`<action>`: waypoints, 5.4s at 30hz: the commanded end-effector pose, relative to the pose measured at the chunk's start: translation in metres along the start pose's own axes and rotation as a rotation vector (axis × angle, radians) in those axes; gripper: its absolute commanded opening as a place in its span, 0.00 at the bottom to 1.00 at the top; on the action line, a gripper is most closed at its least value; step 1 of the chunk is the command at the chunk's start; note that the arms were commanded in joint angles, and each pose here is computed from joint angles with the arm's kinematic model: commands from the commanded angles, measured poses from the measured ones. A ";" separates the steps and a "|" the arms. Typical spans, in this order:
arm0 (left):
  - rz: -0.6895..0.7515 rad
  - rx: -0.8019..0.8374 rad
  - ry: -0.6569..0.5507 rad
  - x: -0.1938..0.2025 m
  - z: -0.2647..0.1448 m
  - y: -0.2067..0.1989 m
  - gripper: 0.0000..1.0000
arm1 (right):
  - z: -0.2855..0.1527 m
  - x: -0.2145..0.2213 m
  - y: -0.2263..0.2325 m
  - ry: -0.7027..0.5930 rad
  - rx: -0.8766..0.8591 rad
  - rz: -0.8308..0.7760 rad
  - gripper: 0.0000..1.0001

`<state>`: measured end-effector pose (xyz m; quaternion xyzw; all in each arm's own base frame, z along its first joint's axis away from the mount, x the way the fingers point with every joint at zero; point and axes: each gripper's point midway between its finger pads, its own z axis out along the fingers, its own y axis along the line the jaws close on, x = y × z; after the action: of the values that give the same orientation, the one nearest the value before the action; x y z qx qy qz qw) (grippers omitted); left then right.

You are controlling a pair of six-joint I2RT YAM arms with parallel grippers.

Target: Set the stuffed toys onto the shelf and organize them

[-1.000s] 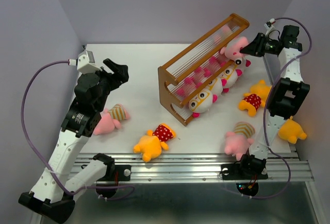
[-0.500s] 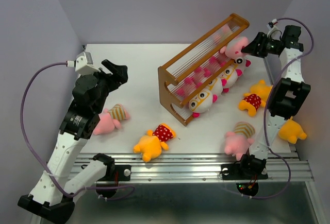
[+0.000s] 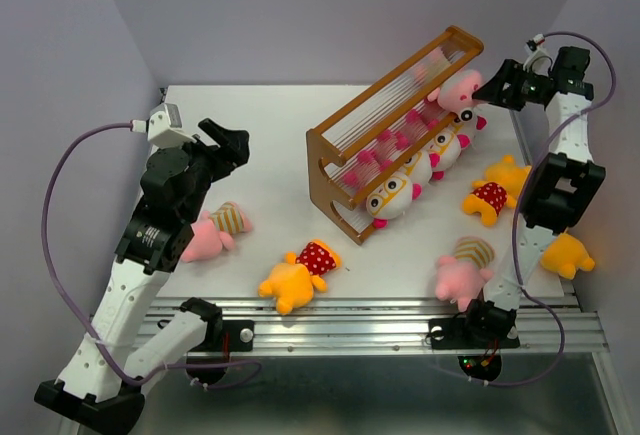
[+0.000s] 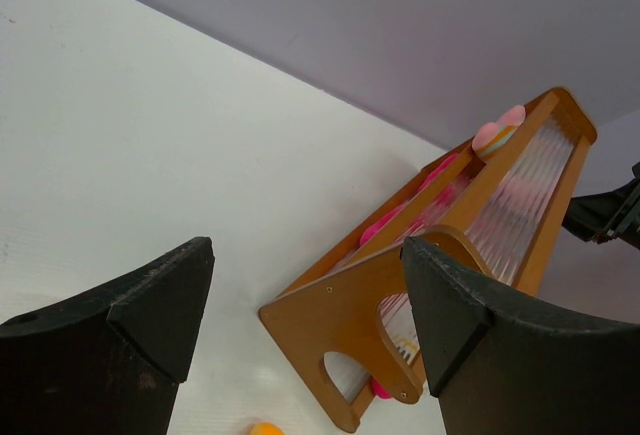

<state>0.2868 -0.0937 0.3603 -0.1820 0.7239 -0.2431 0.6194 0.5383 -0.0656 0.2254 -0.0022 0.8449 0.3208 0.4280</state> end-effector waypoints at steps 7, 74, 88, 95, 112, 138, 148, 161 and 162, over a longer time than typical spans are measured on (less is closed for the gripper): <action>0.006 0.042 -0.014 -0.002 -0.007 -0.004 0.87 | -0.040 -0.041 0.058 -0.117 -0.079 -0.181 0.83; 0.284 0.190 1.030 0.312 -0.081 0.008 0.00 | -0.155 0.175 0.255 0.166 -0.504 -0.566 0.85; 0.004 0.899 0.588 0.111 -0.140 -0.166 0.00 | -0.173 0.101 0.335 -0.037 -0.695 -0.649 0.86; -0.029 1.131 0.346 0.012 -0.125 -0.259 0.00 | -0.196 0.127 0.403 -0.068 -1.077 -0.764 0.90; -0.104 1.417 0.271 -0.034 -0.119 -0.311 0.00 | -0.193 0.111 0.496 -0.230 -1.253 -0.881 0.98; 0.021 0.758 0.120 -0.059 -0.046 -0.235 0.88 | -0.104 -0.021 0.382 -0.397 -0.034 -1.095 0.00; 0.023 0.810 0.128 -0.066 -0.017 -0.274 0.89 | -0.090 -0.006 0.356 -0.269 0.210 -1.392 0.00; 0.096 0.709 0.255 -0.022 0.031 -0.269 0.72 | -0.096 -0.004 0.373 -0.308 0.160 -1.392 0.01; 0.099 0.710 0.256 -0.021 0.032 -0.269 0.67 | -0.097 -0.004 0.373 -0.312 0.158 -1.387 0.00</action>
<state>0.3233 -0.3120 0.5004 0.0936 0.7017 -0.4646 0.5320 0.3804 0.1842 0.4316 -0.4879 0.6255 -0.0866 0.6027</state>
